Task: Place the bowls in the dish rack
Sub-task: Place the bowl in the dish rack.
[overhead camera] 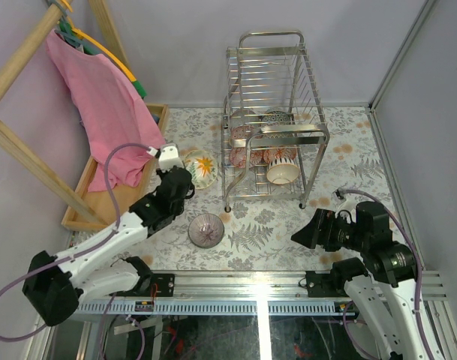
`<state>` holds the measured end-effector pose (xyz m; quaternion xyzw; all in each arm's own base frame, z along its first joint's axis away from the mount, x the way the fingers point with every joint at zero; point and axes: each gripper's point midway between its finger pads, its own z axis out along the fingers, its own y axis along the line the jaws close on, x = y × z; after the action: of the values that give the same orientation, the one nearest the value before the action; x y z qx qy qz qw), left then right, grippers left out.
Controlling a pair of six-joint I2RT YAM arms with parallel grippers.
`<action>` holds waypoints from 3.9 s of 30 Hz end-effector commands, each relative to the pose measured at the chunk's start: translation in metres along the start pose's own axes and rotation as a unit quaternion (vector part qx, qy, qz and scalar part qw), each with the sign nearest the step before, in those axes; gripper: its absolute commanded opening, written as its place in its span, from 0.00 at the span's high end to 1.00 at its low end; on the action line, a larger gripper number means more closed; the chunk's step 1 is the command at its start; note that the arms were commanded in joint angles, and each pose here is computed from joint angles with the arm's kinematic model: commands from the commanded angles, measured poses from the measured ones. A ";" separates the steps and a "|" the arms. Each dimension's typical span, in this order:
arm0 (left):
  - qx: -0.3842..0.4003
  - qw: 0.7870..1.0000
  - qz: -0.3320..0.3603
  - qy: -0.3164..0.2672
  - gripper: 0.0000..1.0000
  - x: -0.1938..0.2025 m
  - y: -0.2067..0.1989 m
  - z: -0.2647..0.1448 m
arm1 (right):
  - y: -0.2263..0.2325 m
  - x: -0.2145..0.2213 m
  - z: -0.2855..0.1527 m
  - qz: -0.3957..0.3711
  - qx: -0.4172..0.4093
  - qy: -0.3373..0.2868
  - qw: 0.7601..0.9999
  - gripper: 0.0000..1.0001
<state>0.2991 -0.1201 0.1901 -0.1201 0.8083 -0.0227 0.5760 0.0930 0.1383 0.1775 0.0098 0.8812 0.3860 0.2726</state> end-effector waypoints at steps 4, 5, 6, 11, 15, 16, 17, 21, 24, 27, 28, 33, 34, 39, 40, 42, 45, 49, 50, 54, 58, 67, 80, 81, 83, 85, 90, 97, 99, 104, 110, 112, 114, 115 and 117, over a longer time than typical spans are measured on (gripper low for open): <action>0.108 0.986 0.056 -0.115 1.00 -0.041 -0.055 0.025 | 0.004 0.004 -0.003 0.009 -0.002 0.017 1.000 0.14; 0.110 0.984 0.066 -0.120 1.00 -0.041 -0.057 0.030 | 0.004 0.003 -0.003 0.009 -0.002 0.017 1.000 0.14; 0.117 0.982 0.078 -0.126 1.00 -0.042 -0.059 0.034 | 0.003 0.003 -0.002 0.008 -0.002 0.017 1.000 0.14; 0.139 0.968 0.120 -0.172 1.00 -0.049 -0.067 0.046 | 0.004 0.000 0.004 -0.003 -0.011 0.021 1.000 0.13; 0.170 0.949 0.151 -0.219 1.00 -0.057 -0.081 0.051 | 0.010 -0.005 0.007 0.005 -0.028 0.020 0.999 0.13; 0.174 0.945 0.156 -0.229 1.00 -0.058 -0.083 0.052 | 0.011 -0.007 0.008 0.007 -0.031 0.017 0.999 0.13; 0.181 0.941 0.156 -0.239 1.00 -0.059 -0.085 0.052 | 0.012 -0.008 0.009 0.008 -0.033 0.015 0.999 0.13; 0.225 0.922 0.161 -0.272 1.00 -0.063 -0.099 0.048 | 0.012 -0.009 0.012 0.009 -0.038 0.016 0.999 0.13; 0.250 0.908 0.168 -0.290 1.00 -0.066 -0.109 0.045 | 0.013 -0.010 0.013 0.011 -0.041 0.016 0.999 0.13; 0.278 0.894 0.184 -0.298 1.00 -0.064 -0.122 0.046 | 0.012 -0.011 0.014 0.011 -0.038 0.014 0.999 0.14; 0.286 0.890 0.193 -0.299 1.00 -0.063 -0.126 0.047 | 0.012 -0.012 0.014 0.010 -0.038 0.014 0.999 0.14; 0.330 0.866 0.229 -0.298 1.00 -0.052 -0.144 0.050 | 0.011 -0.014 0.014 0.010 -0.035 0.009 0.999 0.13; 0.334 0.863 0.236 -0.297 1.00 -0.050 -0.146 0.052 | 0.011 -0.015 0.015 0.010 -0.034 0.008 0.999 0.13; 0.352 0.848 0.268 -0.292 1.00 -0.039 -0.150 0.061 | 0.008 -0.015 0.018 0.011 -0.030 0.010 0.999 0.13; 0.353 0.846 0.274 -0.290 1.00 -0.038 -0.152 0.063 | 0.007 -0.015 0.019 0.011 -0.029 0.010 0.999 0.13; 0.352 0.845 0.280 -0.290 1.00 -0.036 -0.152 0.067 | 0.005 -0.013 0.021 0.014 -0.028 0.012 0.999 0.13; 0.354 0.841 0.281 -0.297 1.00 -0.038 -0.156 0.069 | 0.001 -0.013 0.026 0.019 -0.028 0.013 0.999 0.13; 0.351 0.837 0.292 -0.302 1.00 -0.035 -0.156 0.072 | -0.001 -0.013 0.028 0.021 -0.026 0.014 0.999 0.13; 0.355 0.834 0.295 -0.303 1.00 -0.035 -0.157 0.071 | -0.001 -0.012 0.028 0.020 -0.027 0.014 0.999 0.13; 0.379 0.821 0.317 -0.285 1.00 -0.026 -0.165 0.071 | -0.005 -0.012 0.032 0.023 -0.024 0.014 0.999 0.13; 0.382 0.815 0.328 -0.286 1.00 -0.021 -0.168 0.075 | -0.006 -0.012 0.034 0.028 -0.025 0.013 0.999 0.13; 0.380 0.810 0.344 -0.286 1.00 -0.010 -0.177 0.080 | -0.011 -0.009 0.038 0.027 -0.022 0.013 0.999 0.13; 0.342 0.808 0.380 -0.292 1.00 0.006 -0.183 0.085 | -0.016 -0.005 0.041 0.025 -0.023 0.018 0.999 0.12; 0.340 0.809 0.380 -0.292 1.00 0.006 -0.182 0.084 | -0.016 -0.005 0.042 0.025 -0.022 0.018 0.999 0.12; 0.337 0.811 0.378 -0.294 1.00 0.006 -0.180 0.083 | -0.016 -0.004 0.041 0.026 -0.022 0.018 0.999 0.12; 0.339 0.808 0.383 -0.294 1.00 0.008 -0.180 0.083 | -0.016 -0.004 0.041 0.026 -0.023 0.018 0.999 0.12; 0.346 0.805 0.385 -0.290 1.00 0.013 -0.181 0.078 | -0.016 -0.004 0.042 0.026 -0.024 0.018 0.999 0.12; 0.370 0.798 0.391 -0.271 0.97 0.024 -0.183 0.070 | -0.015 -0.005 0.042 0.027 -0.027 0.016 0.999 0.12; 0.374 0.796 0.396 -0.264 0.96 0.027 -0.183 0.069 | -0.014 -0.005 0.042 0.027 -0.030 0.017 0.999 0.12; 0.383 0.792 0.400 -0.256 0.92 0.032 -0.184 0.067 | -0.013 -0.005 0.041 0.027 -0.031 0.015 0.999 0.11; 0.393 0.789 0.401 -0.249 0.88 0.035 -0.189 0.066 | -0.013 -0.005 0.041 0.026 -0.031 0.015 0.999 0.11; 0.395 0.788 0.402 -0.247 0.87 0.037 -0.190 0.065 | -0.013 -0.005 0.041 0.025 -0.030 0.015 0.999 0.11; 0.397 0.787 0.401 -0.248 0.85 0.037 -0.192 0.064 | -0.014 -0.004 0.041 0.025 -0.030 0.016 0.999 0.11; 0.397 0.788 0.401 -0.248 0.83 0.037 -0.193 0.064 | -0.014 -0.004 0.041 0.024 -0.030 0.016 0.999 0.11; 0.398 0.787 0.399 -0.249 0.82 0.037 -0.194 0.062 | -0.014 -0.004 0.042 0.025 -0.030 0.016 0.999 0.11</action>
<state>0.3962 -0.2827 0.1480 0.4188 0.5809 -0.0546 0.6958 0.1198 0.1517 0.1407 0.0214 0.8803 0.4046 0.2469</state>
